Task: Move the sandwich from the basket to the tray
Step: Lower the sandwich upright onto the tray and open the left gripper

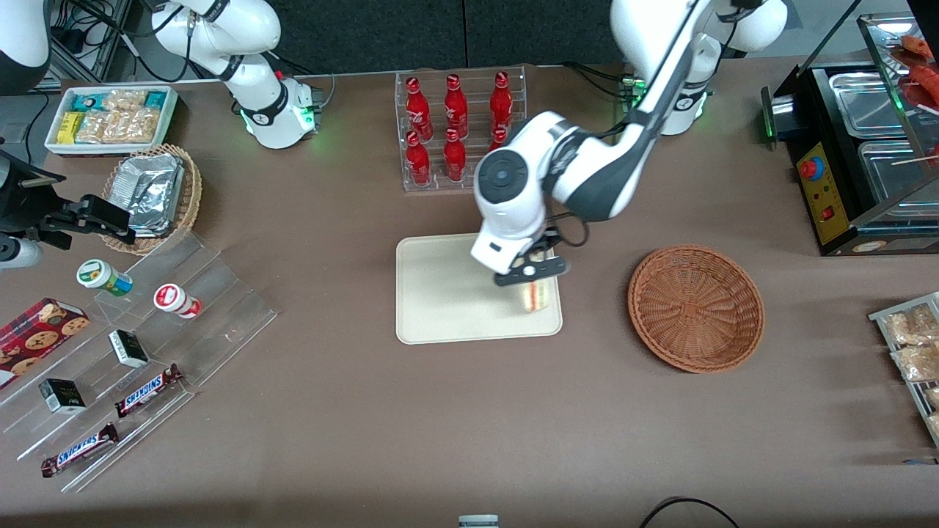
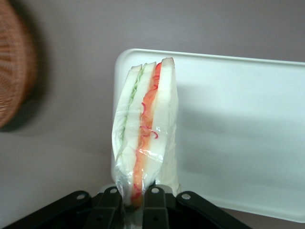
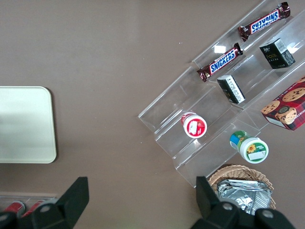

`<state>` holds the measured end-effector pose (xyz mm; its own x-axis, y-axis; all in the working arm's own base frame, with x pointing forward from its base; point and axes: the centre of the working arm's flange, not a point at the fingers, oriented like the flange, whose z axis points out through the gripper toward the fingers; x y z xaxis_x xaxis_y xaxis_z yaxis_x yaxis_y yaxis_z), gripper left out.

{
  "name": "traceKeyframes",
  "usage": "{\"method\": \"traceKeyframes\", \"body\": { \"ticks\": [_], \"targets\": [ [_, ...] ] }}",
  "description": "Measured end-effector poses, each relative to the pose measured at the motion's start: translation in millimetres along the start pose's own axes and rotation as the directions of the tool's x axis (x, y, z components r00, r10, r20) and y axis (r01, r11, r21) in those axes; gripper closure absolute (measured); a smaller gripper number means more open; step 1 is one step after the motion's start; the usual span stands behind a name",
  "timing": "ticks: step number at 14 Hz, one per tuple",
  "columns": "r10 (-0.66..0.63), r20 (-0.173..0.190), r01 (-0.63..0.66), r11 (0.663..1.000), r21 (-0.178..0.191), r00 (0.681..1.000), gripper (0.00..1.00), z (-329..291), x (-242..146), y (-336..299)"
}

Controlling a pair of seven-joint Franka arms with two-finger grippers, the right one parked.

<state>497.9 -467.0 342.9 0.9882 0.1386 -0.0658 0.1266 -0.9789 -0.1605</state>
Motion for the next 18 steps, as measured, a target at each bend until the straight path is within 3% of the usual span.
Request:
{"method": "traceKeyframes", "body": {
  "ticks": [4,9,14,16,18],
  "targets": [
    [0.064,-0.020,-0.064,0.998,-0.015,0.998,0.85,36,-23,43],
    [0.118,-0.010,-0.118,0.993,0.013,0.993,0.85,81,-52,86],
    [0.125,-0.003,-0.125,0.992,0.031,0.992,0.85,95,-57,92],
    [0.130,-0.009,-0.130,0.991,0.039,0.991,0.82,97,-57,92],
    [0.133,-0.012,-0.133,0.990,0.042,0.991,0.67,97,-57,93]
  ]
}}
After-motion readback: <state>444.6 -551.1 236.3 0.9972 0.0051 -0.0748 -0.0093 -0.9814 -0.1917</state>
